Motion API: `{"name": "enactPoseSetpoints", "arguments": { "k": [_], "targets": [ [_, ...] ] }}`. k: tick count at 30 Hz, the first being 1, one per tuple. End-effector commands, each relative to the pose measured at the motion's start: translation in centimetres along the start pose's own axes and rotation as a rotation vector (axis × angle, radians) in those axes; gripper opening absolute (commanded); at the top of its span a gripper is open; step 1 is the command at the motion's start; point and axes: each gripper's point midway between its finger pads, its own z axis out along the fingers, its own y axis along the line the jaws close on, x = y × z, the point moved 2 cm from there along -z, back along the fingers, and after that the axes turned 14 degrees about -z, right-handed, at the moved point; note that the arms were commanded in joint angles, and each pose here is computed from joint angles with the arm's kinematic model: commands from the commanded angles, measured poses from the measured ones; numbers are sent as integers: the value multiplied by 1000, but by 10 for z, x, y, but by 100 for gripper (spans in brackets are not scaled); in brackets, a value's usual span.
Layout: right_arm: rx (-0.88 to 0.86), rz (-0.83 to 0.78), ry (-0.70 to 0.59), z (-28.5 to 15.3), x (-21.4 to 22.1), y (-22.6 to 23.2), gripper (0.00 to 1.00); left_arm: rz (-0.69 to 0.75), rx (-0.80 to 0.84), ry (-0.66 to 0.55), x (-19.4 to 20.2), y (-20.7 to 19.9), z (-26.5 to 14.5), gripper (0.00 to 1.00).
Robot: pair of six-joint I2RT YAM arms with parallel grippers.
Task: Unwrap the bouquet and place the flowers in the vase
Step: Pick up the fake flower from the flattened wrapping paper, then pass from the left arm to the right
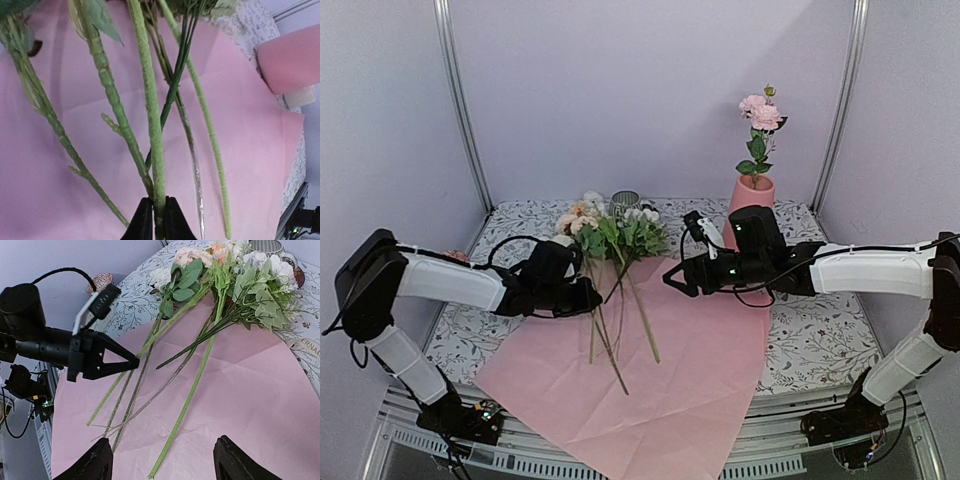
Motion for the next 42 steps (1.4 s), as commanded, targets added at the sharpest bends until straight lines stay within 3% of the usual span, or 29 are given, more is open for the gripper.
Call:
{"name": "enactPoseSetpoints", "arguments": {
  "k": [1,16,21,32,42],
  "targets": [
    [-7,-1,-38,-4,-8,4,71,33,105,-118,-24,-28,-35,9],
    [-62,12,-69,-4,-19,13,71,110,225,-311,-41,-38,-116,8],
    [-70,21,-71,-2,-19,14,71,101,239,-261,-31,-34,-107,9],
    [-79,27,-62,2,-18,15,71,56,192,-112,2,-5,-48,8],
    [-89,31,-56,7,-18,16,71,117,226,-161,-4,-12,-69,7]
  ]
}}
